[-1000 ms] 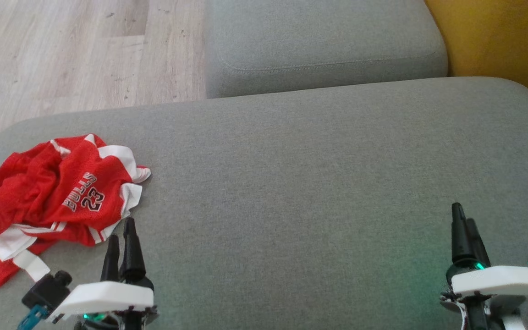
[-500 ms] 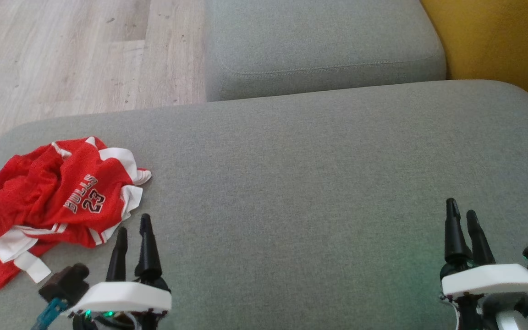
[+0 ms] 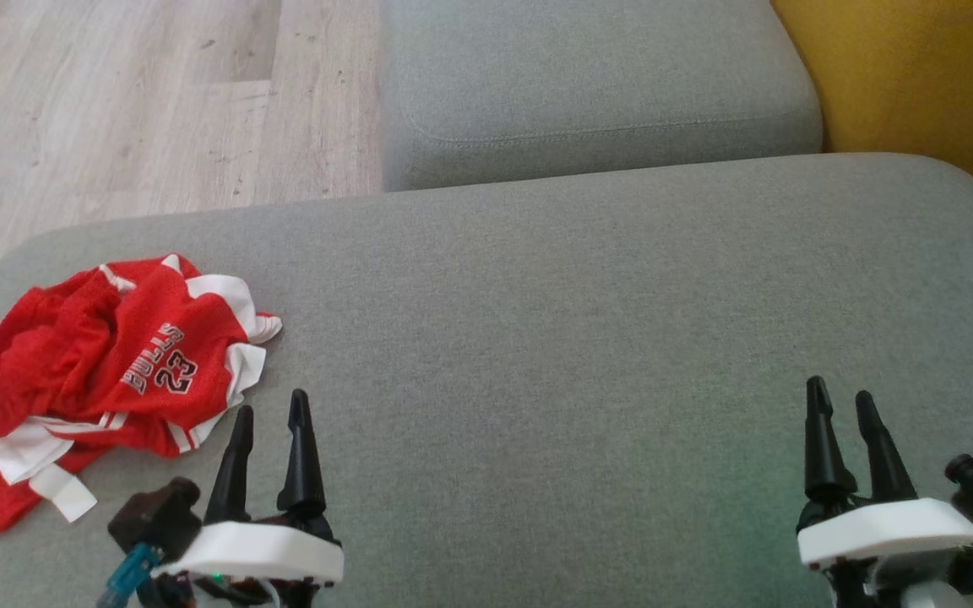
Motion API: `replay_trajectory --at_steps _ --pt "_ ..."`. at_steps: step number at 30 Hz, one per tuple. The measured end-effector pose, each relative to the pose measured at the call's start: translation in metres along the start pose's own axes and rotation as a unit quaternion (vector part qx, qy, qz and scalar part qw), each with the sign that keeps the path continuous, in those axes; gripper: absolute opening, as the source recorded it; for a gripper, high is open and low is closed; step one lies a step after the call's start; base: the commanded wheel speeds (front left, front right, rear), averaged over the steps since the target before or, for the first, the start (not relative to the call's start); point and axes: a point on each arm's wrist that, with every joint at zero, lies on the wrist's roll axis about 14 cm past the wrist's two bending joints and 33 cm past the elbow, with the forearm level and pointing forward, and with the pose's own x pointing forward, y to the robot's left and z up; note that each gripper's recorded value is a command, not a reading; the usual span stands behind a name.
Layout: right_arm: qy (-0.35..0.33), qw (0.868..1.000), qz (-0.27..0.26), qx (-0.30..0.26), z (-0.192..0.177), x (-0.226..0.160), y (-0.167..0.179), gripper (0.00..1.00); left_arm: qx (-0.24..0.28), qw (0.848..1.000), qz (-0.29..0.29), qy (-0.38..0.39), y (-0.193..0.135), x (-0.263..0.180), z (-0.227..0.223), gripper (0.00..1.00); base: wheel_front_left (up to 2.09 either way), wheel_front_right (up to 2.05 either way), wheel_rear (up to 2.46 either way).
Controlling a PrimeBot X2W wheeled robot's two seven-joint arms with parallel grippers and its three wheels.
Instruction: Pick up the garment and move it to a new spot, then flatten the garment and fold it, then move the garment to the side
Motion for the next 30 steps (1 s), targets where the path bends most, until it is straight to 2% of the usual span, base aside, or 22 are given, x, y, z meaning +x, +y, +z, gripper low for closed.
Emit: replay_trajectory --at_steps 14,30 --pt "-0.003 0.995 0.027 -0.097 -0.003 -0.005 0.012 1.0 0.083 0.997 -0.005 0.005 -0.004 -0.007 -0.01 1.0 0.0 0.0 0.0" --pt "-0.013 0.98 0.055 -0.192 -0.004 -0.005 0.024 1.0 0.182 0.983 -0.009 -0.013 -0.003 -0.012 -0.009 1.0 0.0 0.0 0.0"
